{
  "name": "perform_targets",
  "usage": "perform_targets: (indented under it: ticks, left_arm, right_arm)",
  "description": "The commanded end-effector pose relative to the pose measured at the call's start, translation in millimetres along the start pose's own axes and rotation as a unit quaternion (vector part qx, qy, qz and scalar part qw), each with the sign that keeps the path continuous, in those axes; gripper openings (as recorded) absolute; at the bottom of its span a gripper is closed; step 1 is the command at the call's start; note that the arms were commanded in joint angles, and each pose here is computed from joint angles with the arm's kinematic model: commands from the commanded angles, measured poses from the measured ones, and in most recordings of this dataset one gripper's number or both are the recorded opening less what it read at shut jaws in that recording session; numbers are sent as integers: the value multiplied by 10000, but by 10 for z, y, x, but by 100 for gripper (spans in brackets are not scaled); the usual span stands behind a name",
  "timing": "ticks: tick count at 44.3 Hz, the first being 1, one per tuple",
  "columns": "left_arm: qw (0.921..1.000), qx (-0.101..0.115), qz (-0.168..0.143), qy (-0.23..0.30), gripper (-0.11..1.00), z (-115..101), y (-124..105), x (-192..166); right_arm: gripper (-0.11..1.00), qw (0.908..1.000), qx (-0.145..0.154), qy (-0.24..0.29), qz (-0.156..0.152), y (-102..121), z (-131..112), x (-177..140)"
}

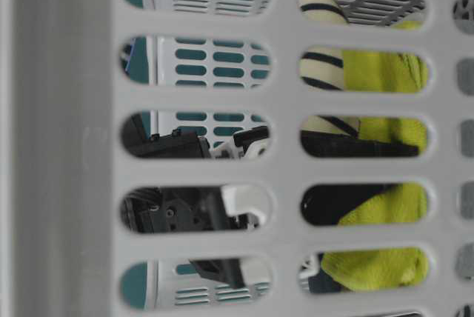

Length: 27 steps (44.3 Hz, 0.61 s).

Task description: Pick up the yellow cloth from the shopping basket with the left arm.

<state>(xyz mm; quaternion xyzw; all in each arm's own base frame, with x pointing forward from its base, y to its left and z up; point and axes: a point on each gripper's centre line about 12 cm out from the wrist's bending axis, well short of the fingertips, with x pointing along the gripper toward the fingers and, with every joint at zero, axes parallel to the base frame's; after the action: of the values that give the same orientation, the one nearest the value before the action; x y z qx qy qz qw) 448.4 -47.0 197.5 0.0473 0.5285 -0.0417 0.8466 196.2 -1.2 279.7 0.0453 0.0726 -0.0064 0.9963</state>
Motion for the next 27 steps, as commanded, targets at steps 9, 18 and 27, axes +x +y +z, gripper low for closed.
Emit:
perform_targets:
  ticks: [9, 18, 27]
  left_arm:
    - [9992, 69, 32, -398, 18, 237, 20, -556]
    - [9980, 12, 65, -635, 18, 561, 58, -1370]
    - [9955, -37, 96, -946, 18, 830, 103, -2124]
  right_arm:
    - [77, 9999, 29, -104, -37, -14, 45, -6]
    - [77, 9998, 38, -181, -38, -16, 51, -45]
    - [77, 9997, 30, -234, -33, -17, 46, -81]
